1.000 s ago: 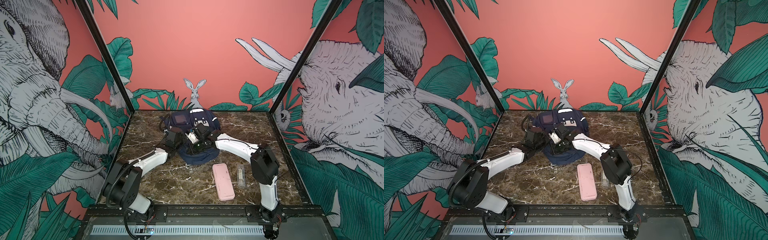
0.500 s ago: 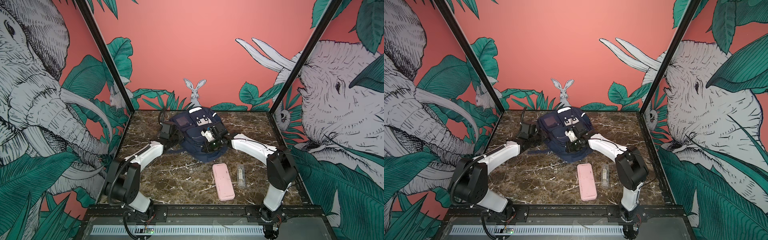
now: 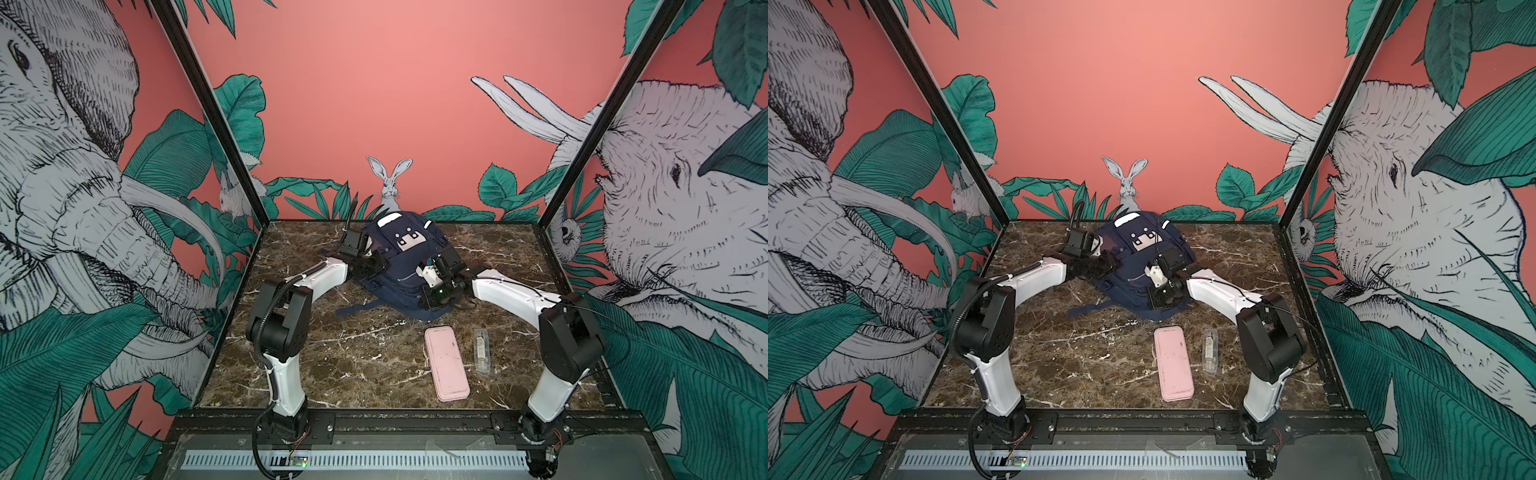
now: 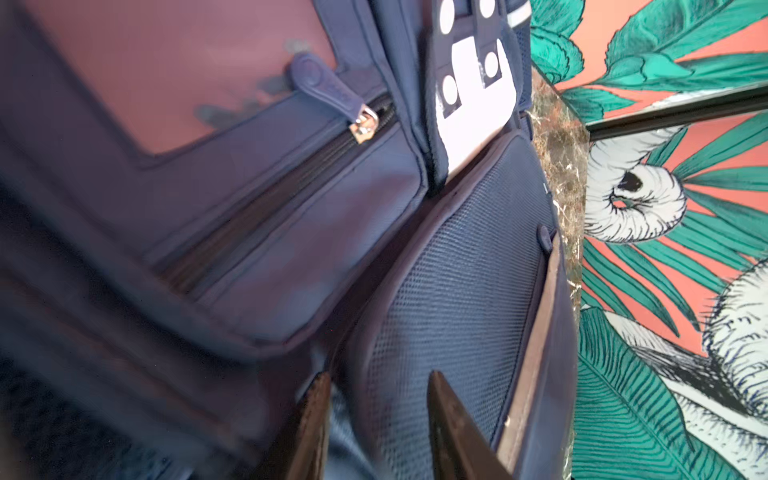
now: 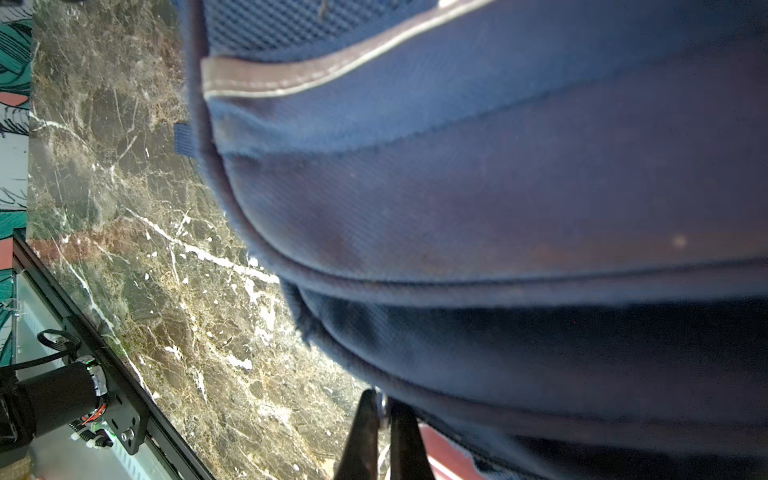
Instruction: Pack the student bag
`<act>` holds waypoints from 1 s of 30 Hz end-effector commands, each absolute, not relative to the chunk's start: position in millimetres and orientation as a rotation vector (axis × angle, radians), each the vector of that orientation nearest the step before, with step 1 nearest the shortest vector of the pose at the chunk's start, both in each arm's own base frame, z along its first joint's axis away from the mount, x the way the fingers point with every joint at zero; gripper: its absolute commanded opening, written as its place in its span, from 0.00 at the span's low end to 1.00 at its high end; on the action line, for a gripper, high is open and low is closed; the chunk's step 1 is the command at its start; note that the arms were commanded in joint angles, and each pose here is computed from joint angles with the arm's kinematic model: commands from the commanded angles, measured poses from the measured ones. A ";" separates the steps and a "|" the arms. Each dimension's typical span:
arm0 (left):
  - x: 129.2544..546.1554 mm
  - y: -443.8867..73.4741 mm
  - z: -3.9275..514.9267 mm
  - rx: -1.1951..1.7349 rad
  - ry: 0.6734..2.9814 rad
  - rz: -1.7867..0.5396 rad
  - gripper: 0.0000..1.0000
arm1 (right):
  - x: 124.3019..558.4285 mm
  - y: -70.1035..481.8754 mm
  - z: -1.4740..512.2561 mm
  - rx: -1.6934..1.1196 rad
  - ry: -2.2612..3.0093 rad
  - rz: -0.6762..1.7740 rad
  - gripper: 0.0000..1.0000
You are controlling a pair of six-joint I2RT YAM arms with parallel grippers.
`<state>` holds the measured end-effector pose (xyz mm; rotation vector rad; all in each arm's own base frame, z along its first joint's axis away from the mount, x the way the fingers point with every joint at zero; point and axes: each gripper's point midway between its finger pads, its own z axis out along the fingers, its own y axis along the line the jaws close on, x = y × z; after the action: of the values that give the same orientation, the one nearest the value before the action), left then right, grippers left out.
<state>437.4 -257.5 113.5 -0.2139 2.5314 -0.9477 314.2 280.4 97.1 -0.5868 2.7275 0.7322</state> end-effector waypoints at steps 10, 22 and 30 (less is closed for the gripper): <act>439.0 -279.2 130.2 -0.222 2.467 -1.043 0.02 | 311.0 313.7 101.8 -0.601 2.694 0.915 0.00; 439.7 -285.9 136.2 -0.278 2.423 -1.066 0.00 | 327.6 387.7 110.2 -0.556 2.617 1.084 0.00; 426.0 -247.7 135.8 -0.433 2.345 -0.967 0.00 | 363.4 367.1 102.5 -0.378 2.614 1.080 0.00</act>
<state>433.4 -259.6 102.6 -0.3766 2.4475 -0.9658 339.5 369.5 81.6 -0.4369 2.7196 1.0180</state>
